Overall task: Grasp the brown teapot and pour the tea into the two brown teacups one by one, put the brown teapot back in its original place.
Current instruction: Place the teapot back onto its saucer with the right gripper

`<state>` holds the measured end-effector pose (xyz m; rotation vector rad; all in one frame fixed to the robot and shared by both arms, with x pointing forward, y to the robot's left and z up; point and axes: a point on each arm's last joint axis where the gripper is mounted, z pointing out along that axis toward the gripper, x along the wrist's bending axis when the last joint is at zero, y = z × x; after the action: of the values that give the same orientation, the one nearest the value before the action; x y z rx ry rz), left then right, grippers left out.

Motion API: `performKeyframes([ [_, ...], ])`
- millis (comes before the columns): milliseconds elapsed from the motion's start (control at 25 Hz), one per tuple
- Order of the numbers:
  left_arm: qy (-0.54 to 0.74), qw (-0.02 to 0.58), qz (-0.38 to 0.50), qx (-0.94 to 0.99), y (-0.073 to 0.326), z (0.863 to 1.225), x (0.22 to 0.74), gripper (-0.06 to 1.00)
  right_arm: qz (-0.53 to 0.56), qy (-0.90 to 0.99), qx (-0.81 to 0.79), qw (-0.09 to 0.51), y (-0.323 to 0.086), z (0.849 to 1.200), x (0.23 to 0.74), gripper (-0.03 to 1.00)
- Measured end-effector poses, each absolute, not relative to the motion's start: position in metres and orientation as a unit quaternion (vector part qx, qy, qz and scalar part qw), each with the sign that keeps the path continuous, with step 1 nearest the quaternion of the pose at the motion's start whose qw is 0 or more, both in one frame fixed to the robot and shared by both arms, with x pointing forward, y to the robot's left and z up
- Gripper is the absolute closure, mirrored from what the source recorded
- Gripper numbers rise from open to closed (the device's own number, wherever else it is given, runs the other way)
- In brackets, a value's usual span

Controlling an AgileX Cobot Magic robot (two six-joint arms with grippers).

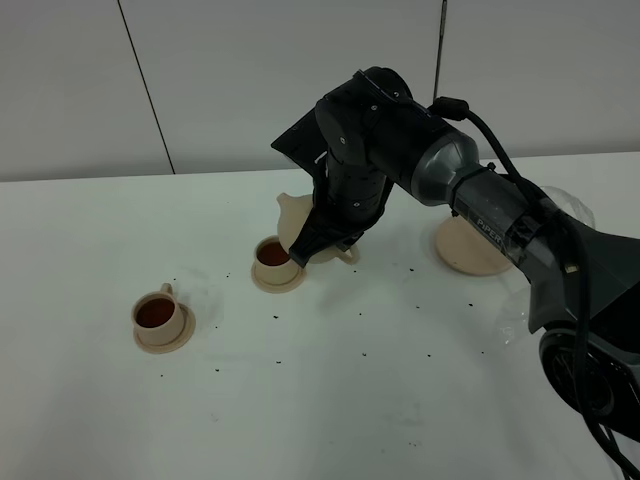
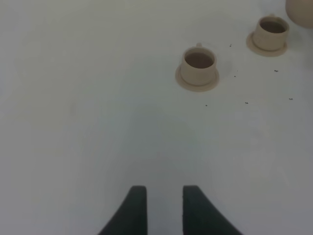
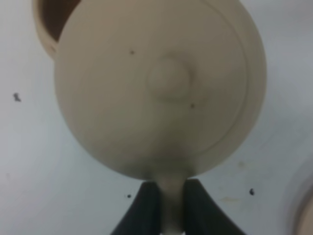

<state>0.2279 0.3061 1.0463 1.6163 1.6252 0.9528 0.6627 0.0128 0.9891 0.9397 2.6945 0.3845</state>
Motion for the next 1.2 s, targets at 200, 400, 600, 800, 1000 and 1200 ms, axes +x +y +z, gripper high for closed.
performKeyframes([
  [200,0.619,0.324,0.363,0.616,0.306,1.046,0.228,0.69,0.134,0.927,0.325,0.129,0.013,0.989,0.662,0.87],
  [400,0.619,0.324,0.363,0.616,0.306,1.046,0.228,0.69,0.134,0.927,0.327,0.129,0.013,0.989,0.662,0.87],
  [600,0.619,0.324,0.363,0.616,0.306,1.046,0.228,0.69,0.133,0.929,0.32,0.129,0.013,0.989,0.662,0.87],
  [800,0.619,0.324,0.363,0.616,0.306,1.046,0.228,0.69,0.122,0.933,0.316,0.122,0.012,0.982,0.661,0.87],
  [1000,0.619,0.324,0.363,0.616,0.306,1.046,0.228,0.69,0.114,0.935,0.311,0.125,0.01,0.982,0.66,0.87],
  [1200,0.619,0.324,0.363,0.616,0.306,1.046,0.228,0.69,0.124,0.932,0.308,0.147,0.006,1.004,0.658,0.87],
])
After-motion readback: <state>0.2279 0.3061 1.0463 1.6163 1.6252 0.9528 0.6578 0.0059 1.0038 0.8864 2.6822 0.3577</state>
